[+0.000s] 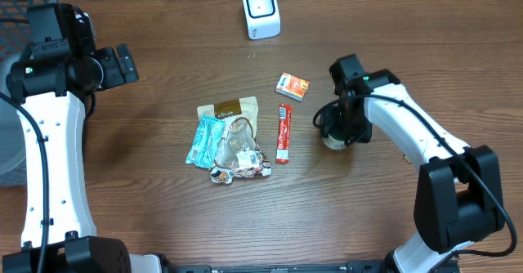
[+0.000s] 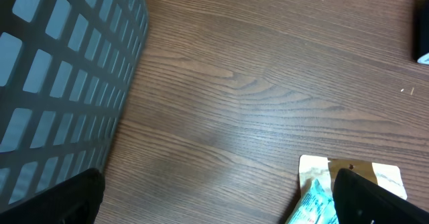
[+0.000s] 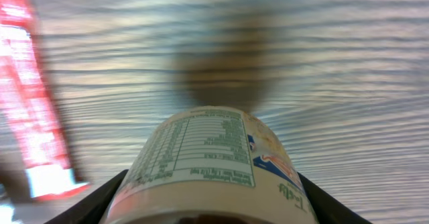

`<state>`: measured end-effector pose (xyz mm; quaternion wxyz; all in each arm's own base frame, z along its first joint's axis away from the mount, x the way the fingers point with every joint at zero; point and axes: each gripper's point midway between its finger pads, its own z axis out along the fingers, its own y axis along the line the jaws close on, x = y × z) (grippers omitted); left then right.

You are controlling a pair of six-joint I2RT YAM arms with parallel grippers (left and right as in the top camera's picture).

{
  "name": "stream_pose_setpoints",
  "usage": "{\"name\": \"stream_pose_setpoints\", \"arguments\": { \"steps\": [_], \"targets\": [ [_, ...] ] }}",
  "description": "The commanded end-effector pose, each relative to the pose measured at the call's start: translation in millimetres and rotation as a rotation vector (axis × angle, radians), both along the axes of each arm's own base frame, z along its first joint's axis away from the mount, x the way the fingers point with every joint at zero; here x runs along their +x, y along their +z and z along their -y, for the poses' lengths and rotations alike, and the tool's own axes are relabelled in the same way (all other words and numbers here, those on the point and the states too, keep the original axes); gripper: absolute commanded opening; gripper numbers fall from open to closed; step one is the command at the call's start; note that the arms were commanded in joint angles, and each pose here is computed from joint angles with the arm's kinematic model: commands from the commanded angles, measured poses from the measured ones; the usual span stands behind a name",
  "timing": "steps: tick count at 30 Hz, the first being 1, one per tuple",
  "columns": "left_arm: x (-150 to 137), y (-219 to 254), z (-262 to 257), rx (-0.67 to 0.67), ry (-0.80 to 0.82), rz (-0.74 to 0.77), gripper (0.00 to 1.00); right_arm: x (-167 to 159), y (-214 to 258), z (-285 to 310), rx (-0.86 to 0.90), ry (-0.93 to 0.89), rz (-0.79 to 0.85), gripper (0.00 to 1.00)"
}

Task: Scan the item barcode
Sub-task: 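Lift the jar and tilt it, turning its label outward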

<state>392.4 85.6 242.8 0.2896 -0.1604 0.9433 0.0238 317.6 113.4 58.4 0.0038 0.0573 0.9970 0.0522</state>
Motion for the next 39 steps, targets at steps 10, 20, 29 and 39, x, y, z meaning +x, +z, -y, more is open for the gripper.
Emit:
{"name": "stream_pose_setpoints", "arguments": {
  "steps": [10,20,29,39],
  "targets": [
    [3,1,1,-0.013,0.005,0.008,1.0,-52,37,-63,0.412,-0.021,-0.273,0.54],
    [3,1,1,-0.013,0.005,0.008,1.0,-79,52,-73,0.491,-0.059,-0.417,0.54],
    [3,1,1,-0.013,0.005,0.008,1.0,-85,70,-90,0.623,-0.082,-0.48,0.41],
    [3,1,1,-0.013,0.005,0.008,1.0,-88,71,-89,0.605,-0.147,-0.52,0.4]
  ]
}}
